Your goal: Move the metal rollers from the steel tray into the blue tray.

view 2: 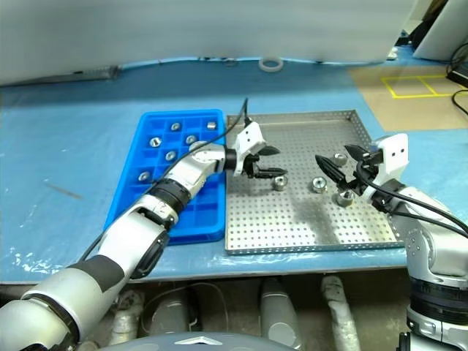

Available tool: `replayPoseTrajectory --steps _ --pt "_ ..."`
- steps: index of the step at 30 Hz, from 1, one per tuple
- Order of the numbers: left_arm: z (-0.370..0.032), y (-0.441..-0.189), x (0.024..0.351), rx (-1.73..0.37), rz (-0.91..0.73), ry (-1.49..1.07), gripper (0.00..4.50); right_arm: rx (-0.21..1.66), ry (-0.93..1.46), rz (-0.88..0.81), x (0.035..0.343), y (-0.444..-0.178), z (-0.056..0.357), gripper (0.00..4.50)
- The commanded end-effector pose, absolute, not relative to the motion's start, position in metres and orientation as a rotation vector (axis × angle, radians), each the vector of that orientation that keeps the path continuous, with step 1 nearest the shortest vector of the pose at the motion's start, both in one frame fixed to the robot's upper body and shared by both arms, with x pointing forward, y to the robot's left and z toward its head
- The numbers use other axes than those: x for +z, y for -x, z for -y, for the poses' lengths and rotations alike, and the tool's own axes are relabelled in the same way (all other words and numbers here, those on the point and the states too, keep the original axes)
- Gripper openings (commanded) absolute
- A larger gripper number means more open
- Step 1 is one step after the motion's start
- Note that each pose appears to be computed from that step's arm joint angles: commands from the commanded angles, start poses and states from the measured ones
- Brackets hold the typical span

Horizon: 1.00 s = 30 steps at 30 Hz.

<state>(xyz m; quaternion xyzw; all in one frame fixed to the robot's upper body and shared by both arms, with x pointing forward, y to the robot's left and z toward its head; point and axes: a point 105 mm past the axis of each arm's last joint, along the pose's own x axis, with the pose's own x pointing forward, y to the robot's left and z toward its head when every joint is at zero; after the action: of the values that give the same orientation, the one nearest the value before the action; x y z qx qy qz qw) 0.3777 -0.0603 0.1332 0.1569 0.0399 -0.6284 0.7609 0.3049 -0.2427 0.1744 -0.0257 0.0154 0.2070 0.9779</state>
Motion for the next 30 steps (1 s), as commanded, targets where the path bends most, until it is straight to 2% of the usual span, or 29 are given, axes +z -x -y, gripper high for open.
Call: replayPoseTrajectory --steps 1,8,17,25,30 --pt "0.069 -0.381 0.141 -1.363 -0.063 -0.428 3.36 0.377 0.067 0.023 0.189 -0.293 0.247 4.5" --pt "0.079 -0.388 0.126 -1.251 -0.09 -0.535 3.36 0.338 0.082 0.023 0.185 -0.279 0.247 4.5" --pt "0.079 -0.386 0.109 -1.232 -0.148 -0.608 3.36 0.321 0.09 0.013 0.181 -0.272 0.249 4.5" --pt "0.057 -0.397 0.113 -1.188 -0.164 -0.534 3.36 0.336 0.088 -0.007 0.174 -0.276 0.245 4.5" --pt "0.044 -0.4 0.104 -1.162 -0.199 -0.522 3.36 0.373 0.094 -0.002 0.177 -0.285 0.241 4.5"
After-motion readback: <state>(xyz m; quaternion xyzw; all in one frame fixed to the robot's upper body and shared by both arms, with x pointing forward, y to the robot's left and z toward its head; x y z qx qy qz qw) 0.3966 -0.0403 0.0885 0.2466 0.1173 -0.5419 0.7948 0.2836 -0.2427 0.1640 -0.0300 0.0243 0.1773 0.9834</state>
